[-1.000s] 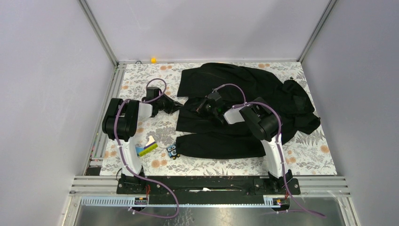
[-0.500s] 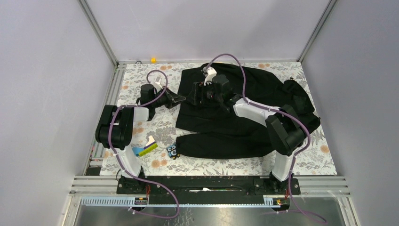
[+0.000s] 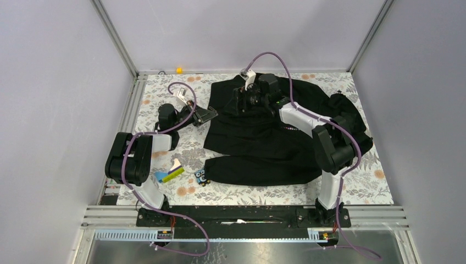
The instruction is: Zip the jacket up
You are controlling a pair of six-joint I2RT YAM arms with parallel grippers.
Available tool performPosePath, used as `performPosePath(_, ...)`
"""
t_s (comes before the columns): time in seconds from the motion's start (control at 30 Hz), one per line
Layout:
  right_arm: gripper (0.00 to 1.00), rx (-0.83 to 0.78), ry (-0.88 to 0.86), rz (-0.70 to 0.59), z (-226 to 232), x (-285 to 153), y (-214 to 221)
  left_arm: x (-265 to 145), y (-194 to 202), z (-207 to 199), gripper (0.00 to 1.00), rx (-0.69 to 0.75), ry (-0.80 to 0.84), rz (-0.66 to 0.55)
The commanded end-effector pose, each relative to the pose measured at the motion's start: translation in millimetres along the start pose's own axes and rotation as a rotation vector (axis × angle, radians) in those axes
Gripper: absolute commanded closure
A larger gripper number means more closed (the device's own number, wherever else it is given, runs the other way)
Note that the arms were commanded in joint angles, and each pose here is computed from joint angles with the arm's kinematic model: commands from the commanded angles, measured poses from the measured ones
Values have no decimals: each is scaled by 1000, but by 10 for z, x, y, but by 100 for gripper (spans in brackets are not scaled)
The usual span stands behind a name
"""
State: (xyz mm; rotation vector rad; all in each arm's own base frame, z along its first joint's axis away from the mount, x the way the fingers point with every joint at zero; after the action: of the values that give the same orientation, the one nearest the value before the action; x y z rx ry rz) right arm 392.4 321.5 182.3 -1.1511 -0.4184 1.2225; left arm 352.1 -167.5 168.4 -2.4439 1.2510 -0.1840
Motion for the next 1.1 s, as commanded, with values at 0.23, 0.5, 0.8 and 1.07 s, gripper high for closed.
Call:
performPosePath(0.23,24,20,-240,32,64,183,156,2,-24,-254,100,101,140,0)
performPosePath(0.5,31,51,-247,-9,127,152,122,26,-17,-192,100,76,123,11)
performPosePath(0.8,36,120,-271,-48,263,-52,-46,40,-15,-188,100,70,125,29)
performPosePath(1.07,48,122,-314,-51,255,7,-30,26,-1,-221,100,67,140,36)
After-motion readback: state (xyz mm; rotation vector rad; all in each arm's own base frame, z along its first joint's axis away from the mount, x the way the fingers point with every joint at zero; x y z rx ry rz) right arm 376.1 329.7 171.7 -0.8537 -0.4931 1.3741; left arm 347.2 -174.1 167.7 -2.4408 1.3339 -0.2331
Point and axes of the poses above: each gripper's point midway between its finger pads, its own x axis out along the fingers, its own z axis along the line the jaws close on, y = z × x, the point moved 4 cm from there along -x, back along the fingers, and after that the axes turned 3 degrees about -x, right-handed, at the moved point
